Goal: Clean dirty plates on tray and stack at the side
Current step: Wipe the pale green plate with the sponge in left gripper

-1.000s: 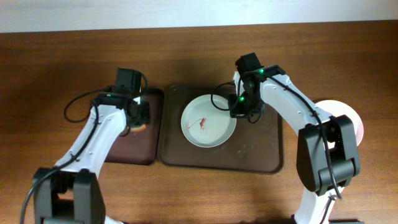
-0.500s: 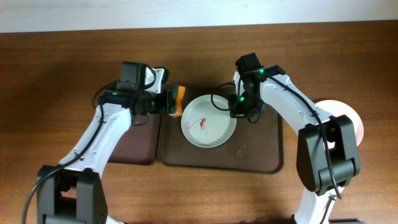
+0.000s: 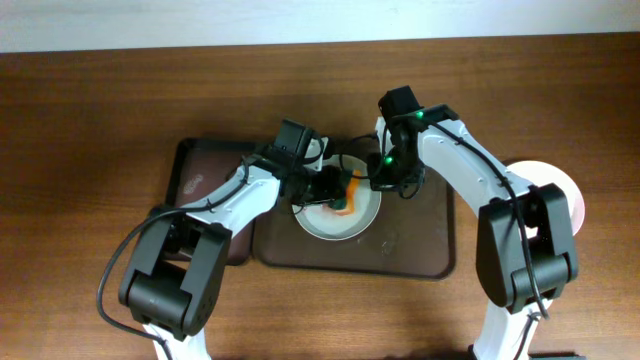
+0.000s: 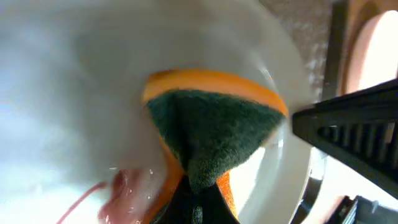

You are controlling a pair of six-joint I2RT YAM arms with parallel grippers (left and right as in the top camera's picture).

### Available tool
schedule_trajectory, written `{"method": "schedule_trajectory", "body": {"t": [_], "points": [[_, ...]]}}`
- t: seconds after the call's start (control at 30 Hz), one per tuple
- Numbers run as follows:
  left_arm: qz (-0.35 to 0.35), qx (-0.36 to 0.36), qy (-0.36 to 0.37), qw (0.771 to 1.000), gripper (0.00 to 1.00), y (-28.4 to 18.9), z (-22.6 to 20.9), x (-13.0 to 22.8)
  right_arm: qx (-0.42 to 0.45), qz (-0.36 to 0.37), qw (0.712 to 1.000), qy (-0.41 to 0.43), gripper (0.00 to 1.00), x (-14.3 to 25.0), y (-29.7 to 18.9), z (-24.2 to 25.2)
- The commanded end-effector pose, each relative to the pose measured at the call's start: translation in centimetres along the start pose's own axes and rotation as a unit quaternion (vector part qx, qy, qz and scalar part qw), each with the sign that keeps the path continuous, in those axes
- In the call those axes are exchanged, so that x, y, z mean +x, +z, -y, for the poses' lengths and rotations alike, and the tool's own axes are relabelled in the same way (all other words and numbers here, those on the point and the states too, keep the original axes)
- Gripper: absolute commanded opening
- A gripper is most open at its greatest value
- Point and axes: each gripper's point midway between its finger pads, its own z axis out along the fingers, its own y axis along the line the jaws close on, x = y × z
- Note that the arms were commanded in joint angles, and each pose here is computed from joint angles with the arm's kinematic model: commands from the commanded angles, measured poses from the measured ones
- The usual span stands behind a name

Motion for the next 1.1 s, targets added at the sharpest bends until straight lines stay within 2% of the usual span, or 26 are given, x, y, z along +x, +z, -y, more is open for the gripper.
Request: {"method": "schedule_trajectory", "body": {"t": [0.0,0.1,0.23,0.43,0.5,0.63,0.73,0.83,0.97,1.07], "points": [[-0.003,-0.097,-0.053,0.994,0.0,-0.8,-5.2,0.4,0.001,-0.007,1.0,0.003,0.04,0.3,0.4,-0.1],[-0.02,-0.131,-0.079,0.988,0.0,-2.0,-7.6,1.2,0.001,-0.007,1.0,0.003,0.04,0.3,0.4,-0.1],[-0.032,-0.167,-0.054,0.984,0.0,-3.3,-8.9,1.8,0.001,-0.007,1.0,0.003,0.04,0.3,0.4,-0.1],[0.09,-0.26,-0.002,0.961,0.0,-10.2,-8.2,-2.4,0.002,-0.007,1.0,0.003,0.04,0.3,0.4,0.0],[0.108,-0.254,0.004,0.961,0.0,-11.5,-7.2,-2.7,0.003,-0.008,1.0,0.004,0.04,0.3,0.4,0.0],[0.104,-0.188,0.009,0.977,0.0,-11.6,-4.4,-2.4,0.003,-0.01,1.0,0.004,0.04,0.4,0.4,0.0],[0.107,-0.171,-0.045,0.978,0.0,-11.3,-4.1,-2.2,0.003,-0.01,1.0,0.004,0.04,0.4,0.4,0.0],[0.098,-0.158,-0.058,0.981,0.0,-10.4,-2.9,-1.5,0.004,-0.013,1.0,0.005,0.04,0.6,0.4,0.1],[0.071,-0.128,-0.146,0.978,0.0,-7.7,-1.0,0.2,0.004,-0.014,1.0,0.007,0.04,0.6,0.4,0.1],[0.044,-0.119,-0.159,0.979,0.0,-4.5,-0.4,1.2,0.005,-0.017,1.0,0.008,0.04,0.8,0.4,0.1]]}}
